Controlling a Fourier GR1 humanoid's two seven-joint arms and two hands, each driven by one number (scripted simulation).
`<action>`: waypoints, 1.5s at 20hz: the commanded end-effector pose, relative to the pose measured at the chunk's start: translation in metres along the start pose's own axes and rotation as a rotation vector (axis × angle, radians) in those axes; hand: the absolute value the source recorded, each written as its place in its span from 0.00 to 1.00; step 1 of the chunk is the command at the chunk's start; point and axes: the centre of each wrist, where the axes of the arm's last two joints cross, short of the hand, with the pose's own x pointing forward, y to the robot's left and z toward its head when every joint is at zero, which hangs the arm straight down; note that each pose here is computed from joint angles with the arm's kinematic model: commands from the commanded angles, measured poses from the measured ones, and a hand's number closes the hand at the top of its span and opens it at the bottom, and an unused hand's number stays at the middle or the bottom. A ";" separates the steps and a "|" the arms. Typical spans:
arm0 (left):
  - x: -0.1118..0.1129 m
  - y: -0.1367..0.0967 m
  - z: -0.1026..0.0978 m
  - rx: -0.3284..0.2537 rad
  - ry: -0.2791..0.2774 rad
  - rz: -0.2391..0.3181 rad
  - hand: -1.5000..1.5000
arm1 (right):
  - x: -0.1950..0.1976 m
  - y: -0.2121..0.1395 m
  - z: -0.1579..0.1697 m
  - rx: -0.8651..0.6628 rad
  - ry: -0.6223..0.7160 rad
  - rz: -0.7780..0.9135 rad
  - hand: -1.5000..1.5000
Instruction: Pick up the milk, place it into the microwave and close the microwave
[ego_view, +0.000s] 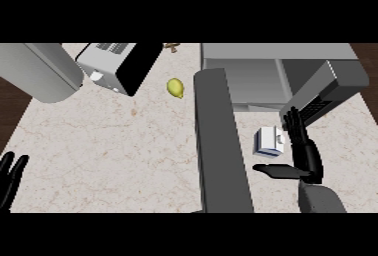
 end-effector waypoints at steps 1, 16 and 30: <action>0.003 -0.003 -0.006 0.001 -0.004 -0.016 0.00 | -0.010 0.000 -0.019 -0.018 0.007 0.036 0.00; 0.010 -0.001 0.007 -0.006 0.007 0.018 0.00 | -0.052 -0.034 0.010 -0.045 0.094 0.038 0.00; 0.007 -0.001 -0.003 -0.008 0.023 0.013 0.00 | -0.048 -0.003 -0.004 0.020 -0.111 0.029 1.00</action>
